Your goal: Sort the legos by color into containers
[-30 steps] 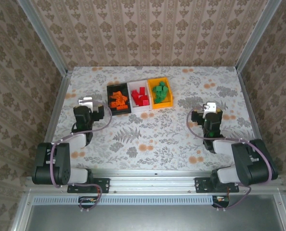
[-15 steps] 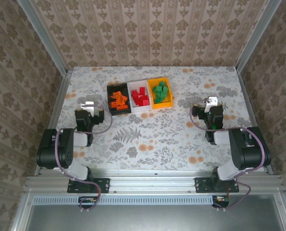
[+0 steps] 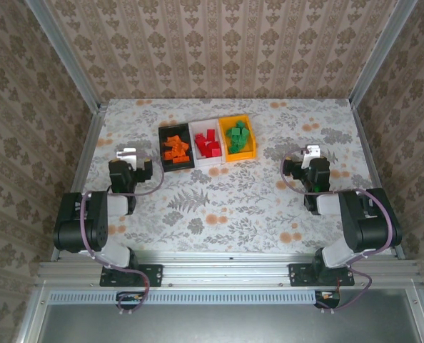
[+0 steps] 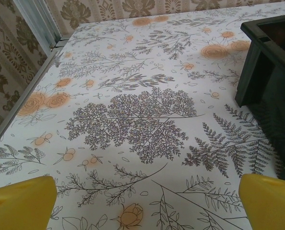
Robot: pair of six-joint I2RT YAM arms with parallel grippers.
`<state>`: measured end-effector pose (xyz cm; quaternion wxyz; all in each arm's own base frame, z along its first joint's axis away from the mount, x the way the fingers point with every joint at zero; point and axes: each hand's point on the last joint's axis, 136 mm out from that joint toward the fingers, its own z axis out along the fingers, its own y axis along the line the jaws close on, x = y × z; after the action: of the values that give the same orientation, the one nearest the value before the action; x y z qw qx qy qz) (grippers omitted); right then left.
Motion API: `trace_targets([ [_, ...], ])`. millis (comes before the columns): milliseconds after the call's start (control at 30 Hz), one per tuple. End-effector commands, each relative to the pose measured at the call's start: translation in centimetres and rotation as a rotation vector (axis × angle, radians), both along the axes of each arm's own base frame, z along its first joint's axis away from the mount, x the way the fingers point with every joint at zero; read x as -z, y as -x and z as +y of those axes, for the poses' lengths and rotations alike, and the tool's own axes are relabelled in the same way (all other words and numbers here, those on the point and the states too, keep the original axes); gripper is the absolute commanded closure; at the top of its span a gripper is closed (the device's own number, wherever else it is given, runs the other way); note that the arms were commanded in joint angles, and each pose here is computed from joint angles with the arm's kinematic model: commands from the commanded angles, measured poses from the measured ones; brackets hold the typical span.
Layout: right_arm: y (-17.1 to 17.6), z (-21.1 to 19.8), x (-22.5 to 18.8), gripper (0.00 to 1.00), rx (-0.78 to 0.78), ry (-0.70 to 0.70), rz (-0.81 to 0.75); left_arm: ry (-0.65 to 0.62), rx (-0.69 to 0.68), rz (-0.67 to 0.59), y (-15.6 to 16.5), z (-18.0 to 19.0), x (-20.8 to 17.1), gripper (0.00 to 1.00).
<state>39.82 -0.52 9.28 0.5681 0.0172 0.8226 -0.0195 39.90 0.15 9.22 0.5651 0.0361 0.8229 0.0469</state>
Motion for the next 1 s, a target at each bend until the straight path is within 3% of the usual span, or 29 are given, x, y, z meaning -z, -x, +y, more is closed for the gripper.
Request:
trace_targets([
  [0,-0.28,0.25,-0.46,0.00,-0.010,-0.024,-0.010,0.017,0.012,-0.005,-0.01,-0.38,-0.20,0.00],
  [967,-0.18,0.32,-0.51,0.00,-0.007,-0.017,-0.014,0.024,0.042,-0.001,-0.11,-0.76,-0.21,0.00],
])
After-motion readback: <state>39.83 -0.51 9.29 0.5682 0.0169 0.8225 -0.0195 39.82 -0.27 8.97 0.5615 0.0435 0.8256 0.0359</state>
